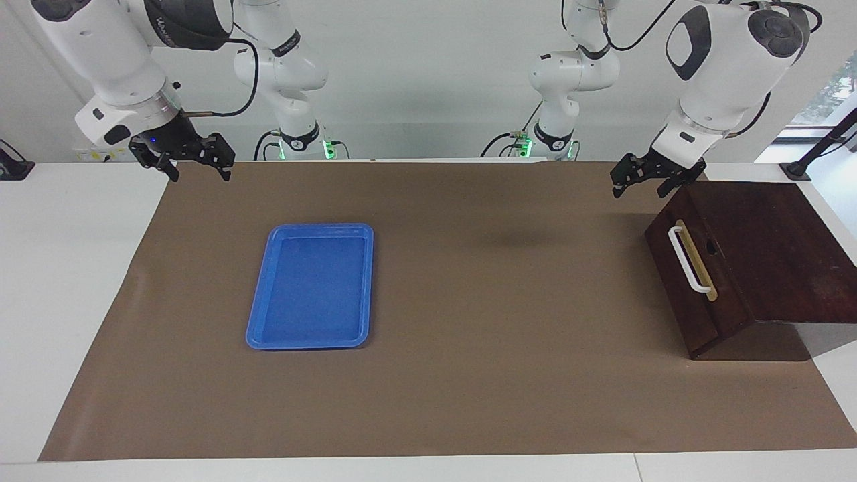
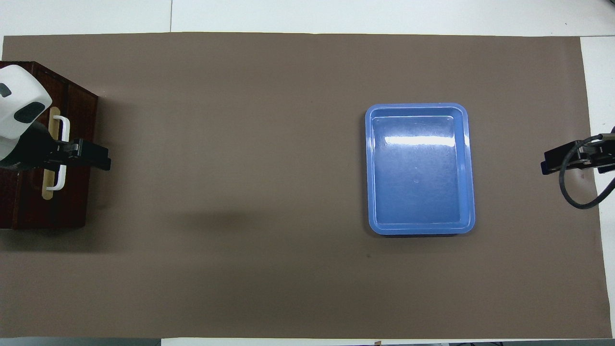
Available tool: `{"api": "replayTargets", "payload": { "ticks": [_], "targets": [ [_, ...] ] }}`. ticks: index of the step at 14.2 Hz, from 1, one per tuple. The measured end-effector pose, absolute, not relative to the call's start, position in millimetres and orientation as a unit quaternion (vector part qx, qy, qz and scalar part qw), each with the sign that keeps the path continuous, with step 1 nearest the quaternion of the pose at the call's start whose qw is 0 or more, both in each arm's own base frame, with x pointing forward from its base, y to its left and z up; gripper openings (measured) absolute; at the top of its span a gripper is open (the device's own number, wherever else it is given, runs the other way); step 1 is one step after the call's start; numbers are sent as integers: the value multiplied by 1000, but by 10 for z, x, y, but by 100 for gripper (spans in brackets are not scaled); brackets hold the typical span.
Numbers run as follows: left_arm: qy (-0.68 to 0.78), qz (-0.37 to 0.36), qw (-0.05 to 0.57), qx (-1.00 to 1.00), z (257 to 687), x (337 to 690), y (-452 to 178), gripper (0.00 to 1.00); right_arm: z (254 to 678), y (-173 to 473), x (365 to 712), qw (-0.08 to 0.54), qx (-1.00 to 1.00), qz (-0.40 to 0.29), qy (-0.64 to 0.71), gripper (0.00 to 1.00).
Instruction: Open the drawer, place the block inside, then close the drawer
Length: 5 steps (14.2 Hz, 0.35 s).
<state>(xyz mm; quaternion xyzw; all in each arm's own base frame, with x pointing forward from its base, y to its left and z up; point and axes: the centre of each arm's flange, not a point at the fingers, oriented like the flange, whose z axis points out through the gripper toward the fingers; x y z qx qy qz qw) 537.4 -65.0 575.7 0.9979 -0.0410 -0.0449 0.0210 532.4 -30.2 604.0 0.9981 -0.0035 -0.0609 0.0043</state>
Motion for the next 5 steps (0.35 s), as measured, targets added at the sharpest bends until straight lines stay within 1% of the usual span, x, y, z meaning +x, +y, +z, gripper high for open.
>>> {"api": "replayTargets", "payload": {
  "ticks": [5],
  "targets": [
    [-54,-50,21,997,5769,5360,-643,100,6040,-302,5324,4,998,-61,-4,100]
  ]
}}
